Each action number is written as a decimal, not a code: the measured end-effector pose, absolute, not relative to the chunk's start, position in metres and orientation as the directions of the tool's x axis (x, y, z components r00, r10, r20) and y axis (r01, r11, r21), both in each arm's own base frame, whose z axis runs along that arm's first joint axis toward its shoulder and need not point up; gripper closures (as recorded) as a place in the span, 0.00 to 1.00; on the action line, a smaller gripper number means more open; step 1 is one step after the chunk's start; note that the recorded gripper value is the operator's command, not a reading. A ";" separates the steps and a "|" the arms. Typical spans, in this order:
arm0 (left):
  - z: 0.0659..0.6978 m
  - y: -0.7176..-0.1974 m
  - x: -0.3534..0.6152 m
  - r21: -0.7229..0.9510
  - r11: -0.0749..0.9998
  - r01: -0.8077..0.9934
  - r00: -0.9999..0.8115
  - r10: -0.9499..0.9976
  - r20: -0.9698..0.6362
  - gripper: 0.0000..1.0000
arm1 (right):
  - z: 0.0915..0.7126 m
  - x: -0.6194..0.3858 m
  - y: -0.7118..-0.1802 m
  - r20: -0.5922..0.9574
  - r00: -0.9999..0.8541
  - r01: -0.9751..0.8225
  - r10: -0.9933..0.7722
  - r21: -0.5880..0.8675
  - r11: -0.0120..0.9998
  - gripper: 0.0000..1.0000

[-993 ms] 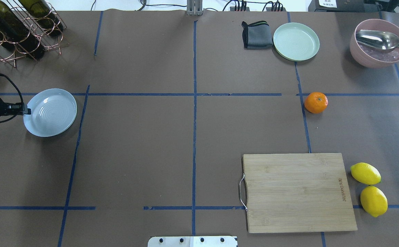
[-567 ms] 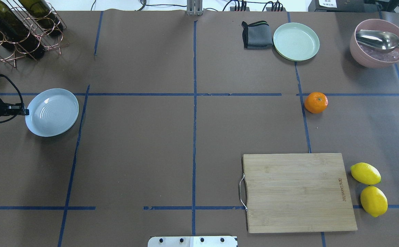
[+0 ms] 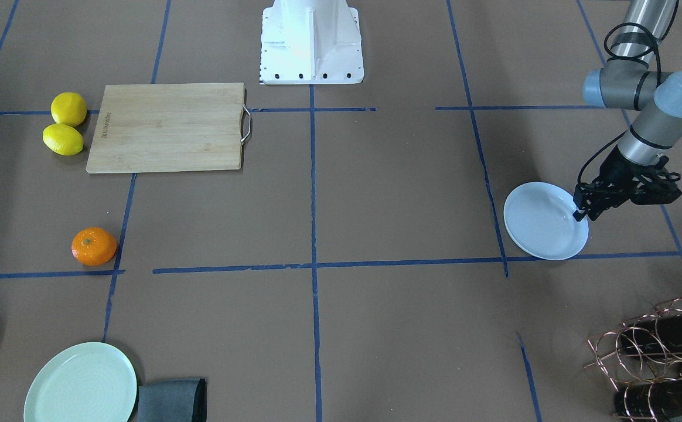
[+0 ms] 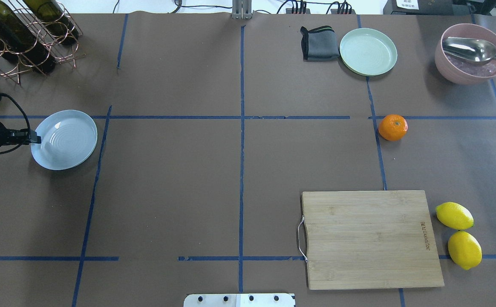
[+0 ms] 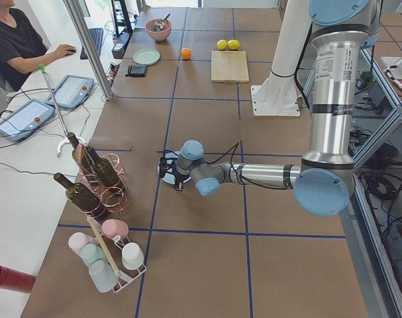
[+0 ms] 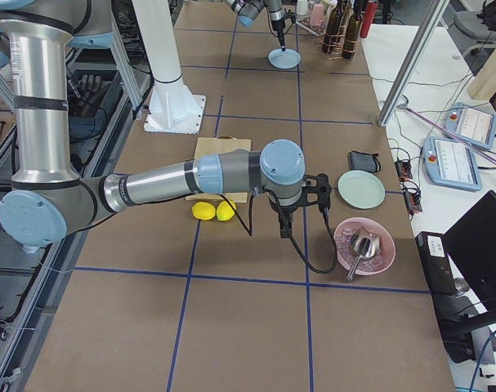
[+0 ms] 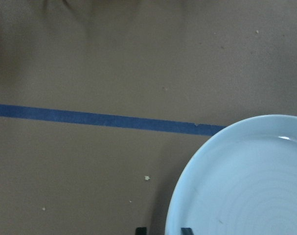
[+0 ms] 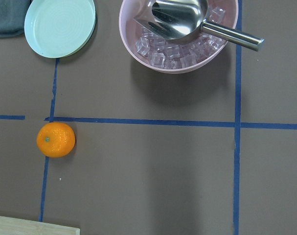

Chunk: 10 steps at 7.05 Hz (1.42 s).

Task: Pick orange to plate
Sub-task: 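Grip the light blue plate rim with the left gripper, then slide the light blue plate with the left gripper toward the table center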

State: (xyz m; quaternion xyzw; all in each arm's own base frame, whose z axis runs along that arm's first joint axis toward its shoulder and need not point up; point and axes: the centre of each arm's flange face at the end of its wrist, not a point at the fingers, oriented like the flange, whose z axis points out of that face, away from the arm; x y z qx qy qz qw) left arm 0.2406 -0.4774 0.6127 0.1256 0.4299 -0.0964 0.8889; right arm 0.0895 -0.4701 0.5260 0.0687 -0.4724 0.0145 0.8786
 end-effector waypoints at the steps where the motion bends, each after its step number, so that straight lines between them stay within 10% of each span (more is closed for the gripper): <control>1: 0.611 -0.479 0.242 0.141 0.950 0.280 0.610 -0.062 -0.790 0.56 | 0.526 0.089 -0.470 0.832 0.553 -0.090 -0.039 0.106 0.990 0.00; 4: 0.610 -0.478 0.252 0.140 0.954 0.267 0.610 -0.055 -0.791 1.00 | 0.526 0.090 -0.470 0.831 0.554 -0.091 -0.039 0.107 0.990 0.00; 10: 0.494 -0.499 0.230 0.043 0.976 0.212 0.519 -0.075 -0.851 1.00 | 0.527 0.090 -0.468 0.829 0.558 -0.093 -0.031 0.099 0.991 0.00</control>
